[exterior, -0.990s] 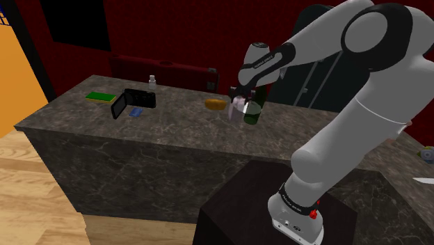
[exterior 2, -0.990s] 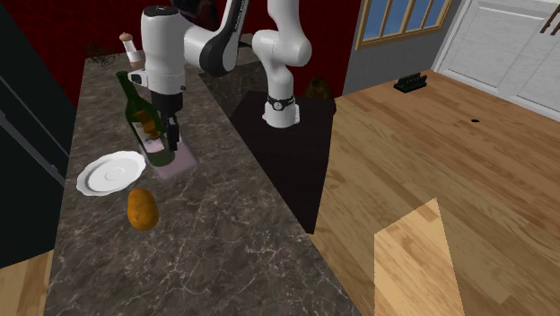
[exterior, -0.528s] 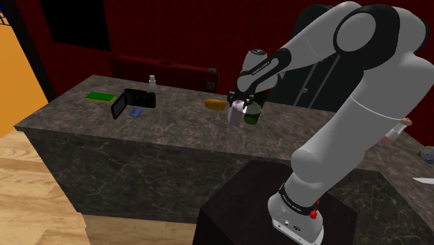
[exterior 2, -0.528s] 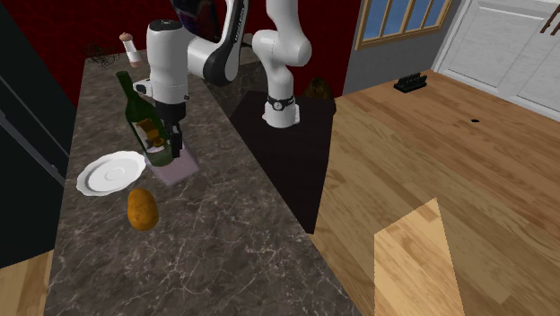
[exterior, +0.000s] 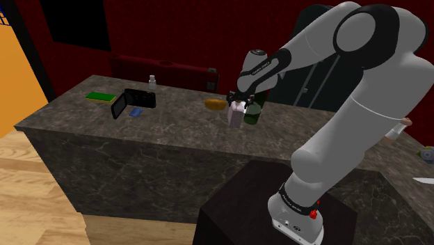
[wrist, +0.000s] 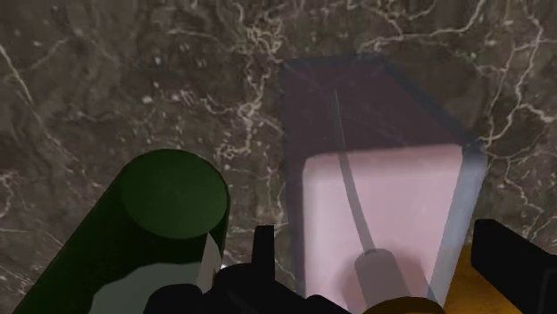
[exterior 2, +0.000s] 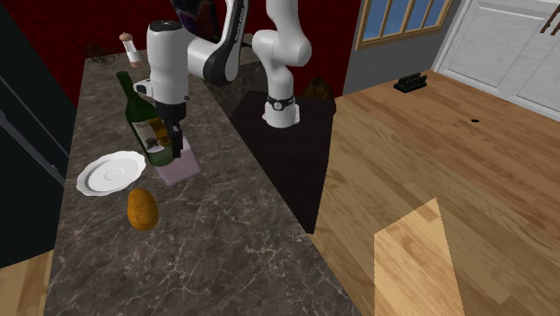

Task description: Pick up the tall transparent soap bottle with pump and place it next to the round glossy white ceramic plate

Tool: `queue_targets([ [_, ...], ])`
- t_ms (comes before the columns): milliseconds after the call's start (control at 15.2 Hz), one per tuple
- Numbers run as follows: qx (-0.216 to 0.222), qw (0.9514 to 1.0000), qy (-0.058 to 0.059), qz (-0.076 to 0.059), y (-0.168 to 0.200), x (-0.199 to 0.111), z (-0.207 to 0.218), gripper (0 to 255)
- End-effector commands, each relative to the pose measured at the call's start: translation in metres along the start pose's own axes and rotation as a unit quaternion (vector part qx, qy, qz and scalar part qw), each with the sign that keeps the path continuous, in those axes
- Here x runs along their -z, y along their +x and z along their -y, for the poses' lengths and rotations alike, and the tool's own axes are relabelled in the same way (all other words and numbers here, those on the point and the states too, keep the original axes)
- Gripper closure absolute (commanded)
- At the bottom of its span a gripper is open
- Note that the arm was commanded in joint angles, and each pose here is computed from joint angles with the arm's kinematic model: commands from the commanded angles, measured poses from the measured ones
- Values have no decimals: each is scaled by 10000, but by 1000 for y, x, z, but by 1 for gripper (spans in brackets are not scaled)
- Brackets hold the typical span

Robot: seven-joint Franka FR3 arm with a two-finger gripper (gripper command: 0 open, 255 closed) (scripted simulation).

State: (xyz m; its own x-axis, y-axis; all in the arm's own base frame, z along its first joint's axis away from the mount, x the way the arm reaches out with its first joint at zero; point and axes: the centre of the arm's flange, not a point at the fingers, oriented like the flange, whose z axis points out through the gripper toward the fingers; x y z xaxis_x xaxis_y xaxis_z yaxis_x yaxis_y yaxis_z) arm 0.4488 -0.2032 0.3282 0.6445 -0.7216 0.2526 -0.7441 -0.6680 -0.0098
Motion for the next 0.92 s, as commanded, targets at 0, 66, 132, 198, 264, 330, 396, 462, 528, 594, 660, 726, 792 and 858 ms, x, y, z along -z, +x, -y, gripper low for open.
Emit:
queue_targets([
  [0, -1, 10000, -2, 3, 0, 0, 0, 0],
  [66, -1, 10000, -2, 3, 0, 0, 0, 0],
  [132, 0, 10000, -2, 3, 0, -1, 0, 0],
  [198, 0, 10000, -2, 3, 0, 12, 0, 0],
  [264, 0, 10000, -2, 3, 0, 25, 0, 0],
  [330, 0, 10000, -2, 3, 0, 38, 0, 0],
  [396, 0, 10000, -2, 3, 0, 49, 0, 0],
  [462, 0, 10000, -2, 3, 0, 49, 0, 0],
  [528, 0, 10000, -2, 3, 0, 49, 0, 0],
  [594, 0, 10000, -2, 3, 0, 49, 0, 0],
  [660, 0, 10000, -2, 3, 0, 49, 0, 0],
  [726, 0, 10000, -2, 3, 0, 49, 0, 0],
  [792, 0, 10000, -2, 3, 0, 49, 0, 0],
  [858, 0, 10000, -2, 3, 0, 49, 0, 0],
])
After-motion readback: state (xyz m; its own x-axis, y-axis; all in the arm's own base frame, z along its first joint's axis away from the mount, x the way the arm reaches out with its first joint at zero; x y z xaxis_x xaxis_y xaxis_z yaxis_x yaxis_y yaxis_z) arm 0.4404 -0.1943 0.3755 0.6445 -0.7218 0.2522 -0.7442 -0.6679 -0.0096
